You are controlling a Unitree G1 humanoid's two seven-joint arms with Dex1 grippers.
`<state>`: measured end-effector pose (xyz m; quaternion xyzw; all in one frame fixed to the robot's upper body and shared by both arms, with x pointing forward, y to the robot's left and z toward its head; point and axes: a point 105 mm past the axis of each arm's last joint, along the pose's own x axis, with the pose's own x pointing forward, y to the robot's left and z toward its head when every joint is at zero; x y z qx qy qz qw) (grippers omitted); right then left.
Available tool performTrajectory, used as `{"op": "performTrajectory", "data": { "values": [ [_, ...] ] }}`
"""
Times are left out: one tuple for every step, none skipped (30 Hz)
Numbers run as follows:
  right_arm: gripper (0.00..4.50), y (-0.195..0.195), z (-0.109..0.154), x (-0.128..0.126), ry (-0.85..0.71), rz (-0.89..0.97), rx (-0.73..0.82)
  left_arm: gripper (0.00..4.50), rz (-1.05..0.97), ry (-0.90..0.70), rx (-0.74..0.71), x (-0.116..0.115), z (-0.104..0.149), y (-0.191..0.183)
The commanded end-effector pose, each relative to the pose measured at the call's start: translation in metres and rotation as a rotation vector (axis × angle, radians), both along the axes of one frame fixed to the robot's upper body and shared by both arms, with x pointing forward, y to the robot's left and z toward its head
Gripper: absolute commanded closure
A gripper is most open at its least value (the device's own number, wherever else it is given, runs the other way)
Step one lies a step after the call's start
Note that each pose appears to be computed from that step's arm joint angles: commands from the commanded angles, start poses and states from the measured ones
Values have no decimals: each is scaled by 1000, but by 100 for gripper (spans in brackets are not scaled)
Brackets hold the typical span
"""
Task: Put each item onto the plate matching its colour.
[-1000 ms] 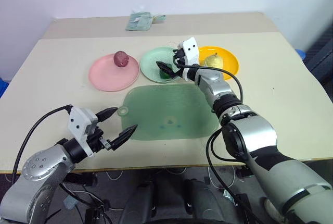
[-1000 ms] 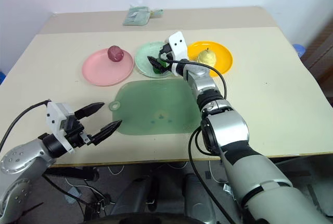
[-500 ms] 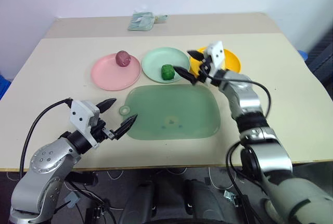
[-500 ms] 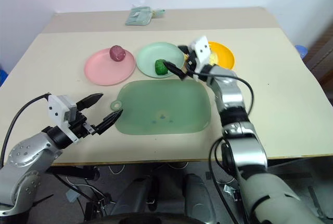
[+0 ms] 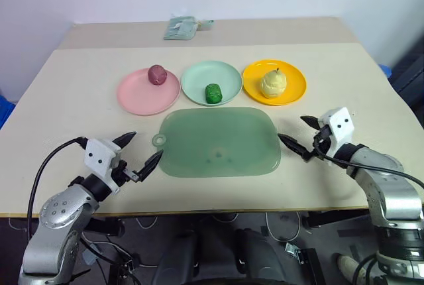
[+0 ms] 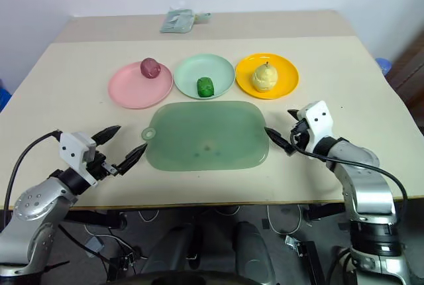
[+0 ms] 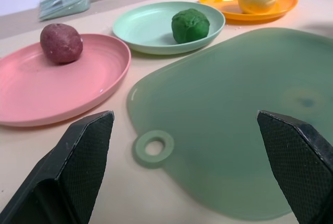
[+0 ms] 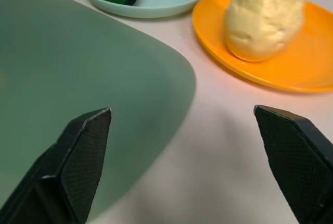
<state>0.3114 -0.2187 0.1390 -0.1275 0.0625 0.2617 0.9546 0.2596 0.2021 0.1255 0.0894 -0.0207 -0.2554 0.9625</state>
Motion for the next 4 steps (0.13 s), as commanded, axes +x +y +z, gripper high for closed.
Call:
{"op": "performTrajectory", "data": {
  "values": [
    [3,-4,17,-4,-54,-9,-7,0,-15,-60,11,1,6,1],
    [3,-5,17,-5,-53,-9,-7,0,-17,-60,8,2,4,1],
    [3,-5,17,-6,-51,-10,-7,0,-18,-60,6,3,3,2],
    [3,-6,16,-6,-48,-11,-7,0,-19,-58,4,4,0,2]
  ]
}}
